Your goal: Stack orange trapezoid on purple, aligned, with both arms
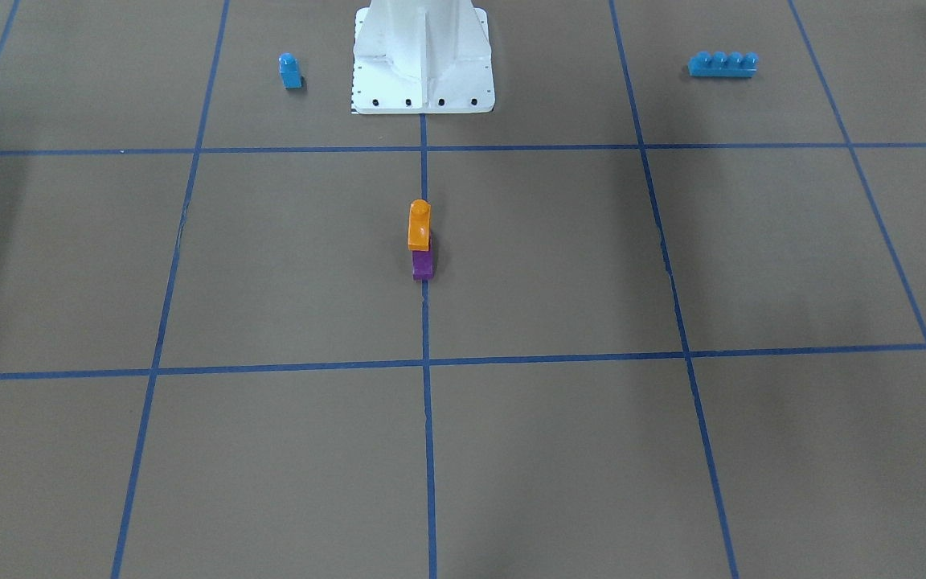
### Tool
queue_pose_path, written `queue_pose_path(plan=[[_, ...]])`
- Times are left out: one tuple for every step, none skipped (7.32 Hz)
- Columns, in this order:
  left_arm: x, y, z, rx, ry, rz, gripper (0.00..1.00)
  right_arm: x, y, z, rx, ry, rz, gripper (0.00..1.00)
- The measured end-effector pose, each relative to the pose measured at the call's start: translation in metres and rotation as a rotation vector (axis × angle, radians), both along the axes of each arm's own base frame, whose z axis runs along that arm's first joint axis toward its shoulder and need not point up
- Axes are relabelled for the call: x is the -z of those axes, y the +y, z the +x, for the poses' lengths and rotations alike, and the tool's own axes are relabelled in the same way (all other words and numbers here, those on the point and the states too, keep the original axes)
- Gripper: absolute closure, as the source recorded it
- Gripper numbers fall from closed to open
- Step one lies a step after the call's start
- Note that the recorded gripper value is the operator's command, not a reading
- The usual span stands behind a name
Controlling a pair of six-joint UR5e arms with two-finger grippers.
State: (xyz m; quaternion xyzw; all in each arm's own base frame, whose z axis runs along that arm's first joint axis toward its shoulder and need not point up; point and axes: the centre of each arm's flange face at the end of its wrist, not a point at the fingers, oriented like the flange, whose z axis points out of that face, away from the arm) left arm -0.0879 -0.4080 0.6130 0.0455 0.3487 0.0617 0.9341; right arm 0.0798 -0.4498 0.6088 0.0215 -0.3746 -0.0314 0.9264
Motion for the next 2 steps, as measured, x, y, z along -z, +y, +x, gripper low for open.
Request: queue_pose_path(plan=[[0.0002,-0.0003,-0.0001,0.0,-0.001,0.0,0.0,0.0001,-0.0001,-0.0002,-0.001,-0.003,0.0,0.0],[0.0003,-0.0004,-0.0001,0.0,-0.001,0.0,0.0,-0.0004,-0.0002,-0.0002,-0.001,-0.003,-0.002,0.0]])
